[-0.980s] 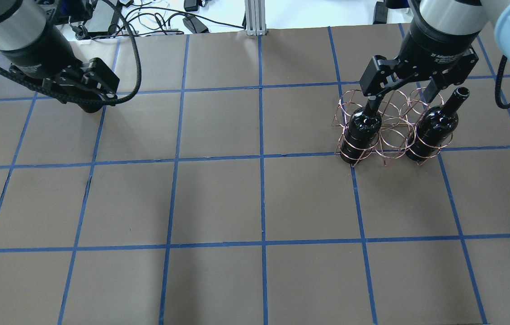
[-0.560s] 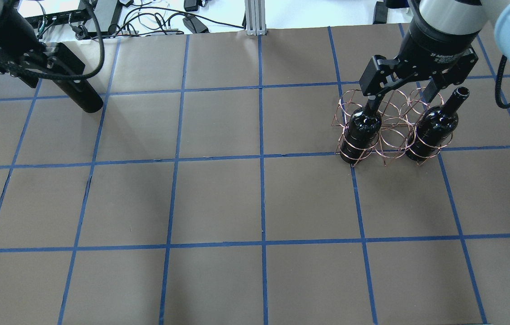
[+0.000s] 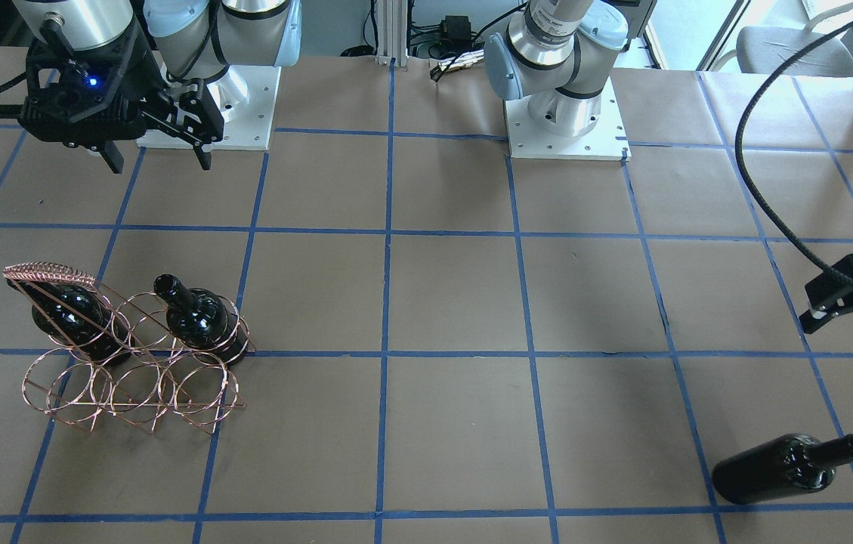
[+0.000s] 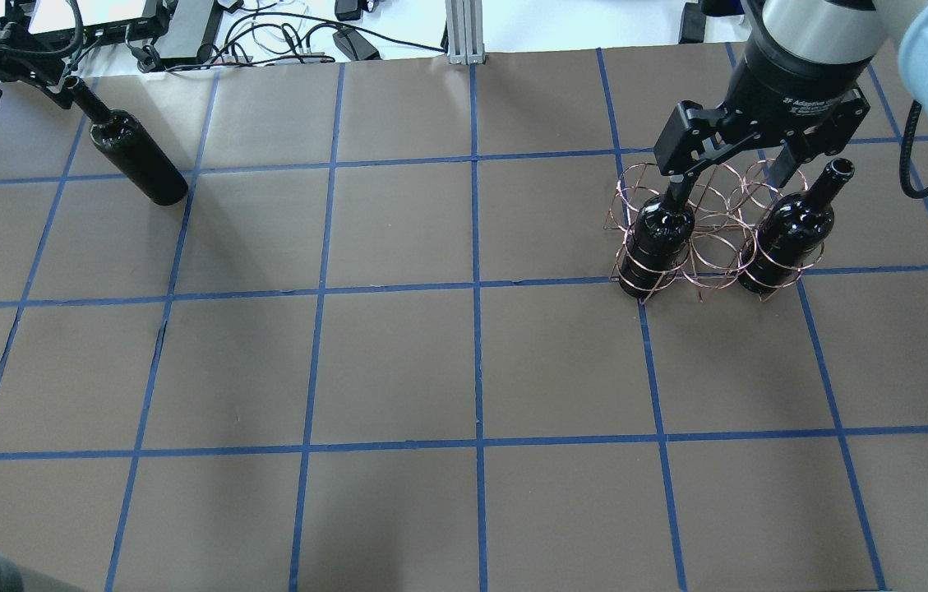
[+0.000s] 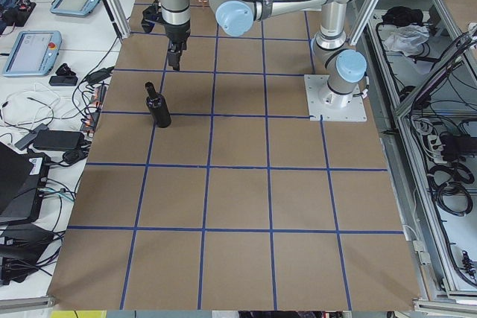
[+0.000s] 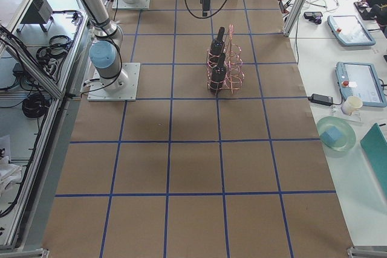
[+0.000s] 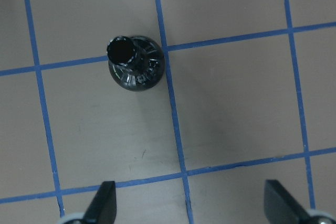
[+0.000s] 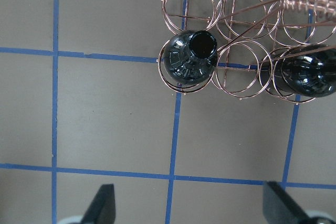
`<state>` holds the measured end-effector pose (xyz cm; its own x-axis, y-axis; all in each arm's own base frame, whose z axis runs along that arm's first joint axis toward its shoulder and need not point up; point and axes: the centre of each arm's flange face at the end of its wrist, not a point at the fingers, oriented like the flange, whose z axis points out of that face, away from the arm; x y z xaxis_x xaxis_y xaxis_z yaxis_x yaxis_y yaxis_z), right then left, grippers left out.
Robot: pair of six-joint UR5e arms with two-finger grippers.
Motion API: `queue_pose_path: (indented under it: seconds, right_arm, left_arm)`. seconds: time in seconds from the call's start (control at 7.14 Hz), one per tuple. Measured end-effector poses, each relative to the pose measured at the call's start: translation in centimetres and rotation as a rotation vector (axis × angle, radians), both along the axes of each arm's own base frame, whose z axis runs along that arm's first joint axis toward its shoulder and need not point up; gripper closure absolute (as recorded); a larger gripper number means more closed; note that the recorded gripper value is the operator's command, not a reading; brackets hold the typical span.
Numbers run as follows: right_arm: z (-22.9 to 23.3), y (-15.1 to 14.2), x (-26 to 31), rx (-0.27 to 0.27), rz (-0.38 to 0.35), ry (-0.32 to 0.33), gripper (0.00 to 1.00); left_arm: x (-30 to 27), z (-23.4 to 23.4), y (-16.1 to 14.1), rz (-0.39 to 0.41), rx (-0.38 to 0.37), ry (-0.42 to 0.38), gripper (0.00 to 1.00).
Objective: Place wine into wine basket
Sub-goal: 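Move the left gripper down and grasp the dark wine bottle's neck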
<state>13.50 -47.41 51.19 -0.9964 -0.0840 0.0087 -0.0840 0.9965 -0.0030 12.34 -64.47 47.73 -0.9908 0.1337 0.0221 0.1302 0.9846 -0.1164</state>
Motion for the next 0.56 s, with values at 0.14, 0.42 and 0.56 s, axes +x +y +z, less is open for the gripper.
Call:
queue_pose_path:
  seconds: [0.14,0.42,0.56]
  right_arm:
    - [0.0,0.0,0.0,0.000,0.000,0.000,0.00]
    - [0.0,0.0,0.0,0.000,0.000,0.000,0.00]
    - [0.0,0.0,0.0,0.000,0.000,0.000,0.00]
  left_arm:
    - [1.0,-1.5,-1.9,0.000,0.008,-0.005,0.00]
    - [2.8,-5.5,-5.0,-0.002,0.022,-0.040,0.00]
    - [3.3,-7.0,-6.0,0.001,0.020,-0.045,0.00]
